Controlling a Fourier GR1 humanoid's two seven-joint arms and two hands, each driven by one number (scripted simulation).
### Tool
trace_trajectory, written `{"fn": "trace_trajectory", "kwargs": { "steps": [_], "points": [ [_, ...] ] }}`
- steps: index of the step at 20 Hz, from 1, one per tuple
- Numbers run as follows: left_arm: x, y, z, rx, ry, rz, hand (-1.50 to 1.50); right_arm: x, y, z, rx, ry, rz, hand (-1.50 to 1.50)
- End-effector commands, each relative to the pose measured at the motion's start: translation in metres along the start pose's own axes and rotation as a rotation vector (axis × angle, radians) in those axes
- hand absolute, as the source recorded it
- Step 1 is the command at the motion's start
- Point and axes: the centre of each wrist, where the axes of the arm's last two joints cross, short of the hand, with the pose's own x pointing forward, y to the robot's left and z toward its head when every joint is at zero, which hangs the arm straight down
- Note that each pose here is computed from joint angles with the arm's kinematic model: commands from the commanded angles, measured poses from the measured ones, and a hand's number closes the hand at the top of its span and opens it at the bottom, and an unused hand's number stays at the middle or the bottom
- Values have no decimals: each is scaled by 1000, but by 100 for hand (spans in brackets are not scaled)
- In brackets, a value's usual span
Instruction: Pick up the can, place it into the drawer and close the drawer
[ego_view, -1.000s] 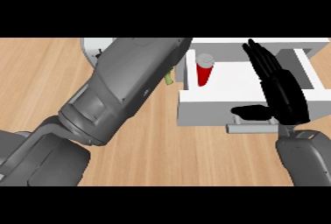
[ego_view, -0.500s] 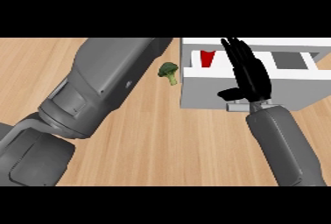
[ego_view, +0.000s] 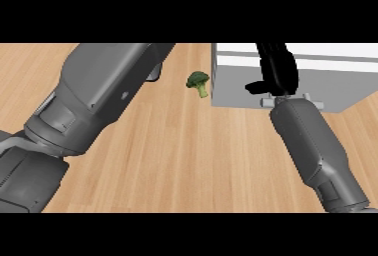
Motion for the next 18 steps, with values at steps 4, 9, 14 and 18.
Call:
{"fn": "trace_trajectory", "kwargs": {
  "steps": [4,9,14,18],
  "points": [
    [-2,39,-6,5,4,-16,-150,15,-8,-40,-72,5,28,-150],
    [9,24,3,-9,3,-9,-150,11,-22,-60,-92,10,69,-150],
    [-17,49,5,-31,21,-12,-150,27,-29,-74,-108,14,39,-150],
    [-14,54,9,-43,12,-16,-150,48,-30,-81,-115,15,-30,-150]
  ]
}}
